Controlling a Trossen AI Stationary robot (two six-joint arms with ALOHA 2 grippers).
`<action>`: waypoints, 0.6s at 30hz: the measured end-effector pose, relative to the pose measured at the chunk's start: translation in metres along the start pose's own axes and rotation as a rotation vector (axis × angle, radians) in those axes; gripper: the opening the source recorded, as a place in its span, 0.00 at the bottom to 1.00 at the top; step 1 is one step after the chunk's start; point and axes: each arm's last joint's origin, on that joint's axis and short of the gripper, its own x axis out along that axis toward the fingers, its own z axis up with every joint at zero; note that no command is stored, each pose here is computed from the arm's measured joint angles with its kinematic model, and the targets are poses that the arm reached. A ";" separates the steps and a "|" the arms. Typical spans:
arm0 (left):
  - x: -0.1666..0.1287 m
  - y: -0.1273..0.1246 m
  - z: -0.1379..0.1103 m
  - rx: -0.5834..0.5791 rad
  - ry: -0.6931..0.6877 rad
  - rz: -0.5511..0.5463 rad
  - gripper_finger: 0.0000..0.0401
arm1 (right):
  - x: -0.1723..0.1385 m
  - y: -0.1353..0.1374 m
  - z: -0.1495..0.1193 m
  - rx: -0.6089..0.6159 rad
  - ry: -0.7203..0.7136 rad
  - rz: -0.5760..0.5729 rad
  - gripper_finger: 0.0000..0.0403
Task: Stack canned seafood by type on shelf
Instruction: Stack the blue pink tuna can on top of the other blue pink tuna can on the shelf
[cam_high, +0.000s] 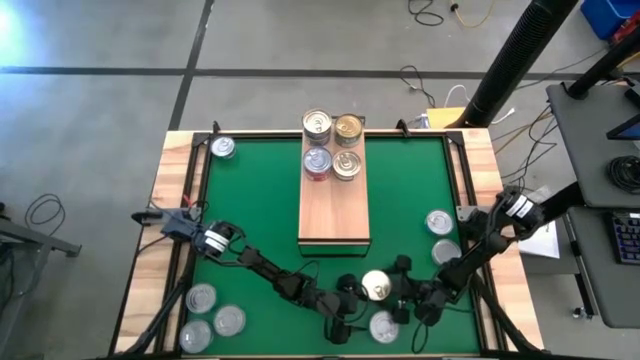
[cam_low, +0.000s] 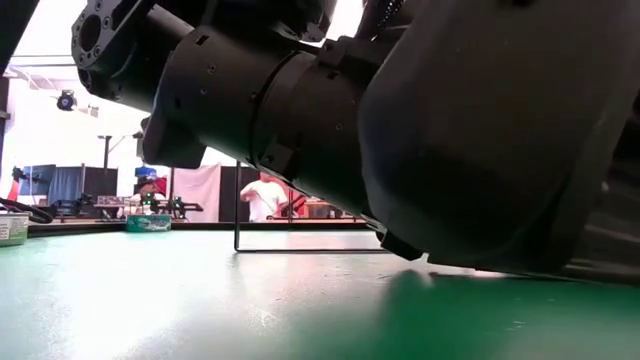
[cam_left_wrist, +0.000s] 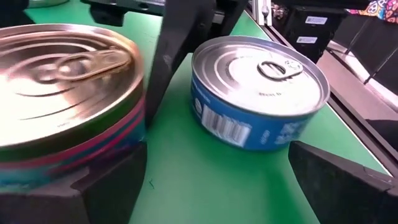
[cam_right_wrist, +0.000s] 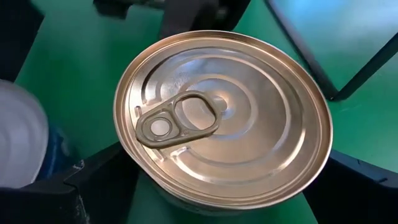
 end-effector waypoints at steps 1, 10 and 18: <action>0.000 0.001 0.000 0.006 -0.001 -0.001 0.94 | 0.001 -0.001 0.001 0.011 -0.008 -0.005 0.96; 0.002 0.003 0.002 0.033 -0.009 -0.010 0.94 | 0.007 -0.007 0.006 0.019 -0.039 -0.059 0.92; 0.001 0.002 0.003 -0.002 -0.006 -0.007 0.94 | 0.007 -0.007 0.005 0.024 -0.014 -0.048 0.78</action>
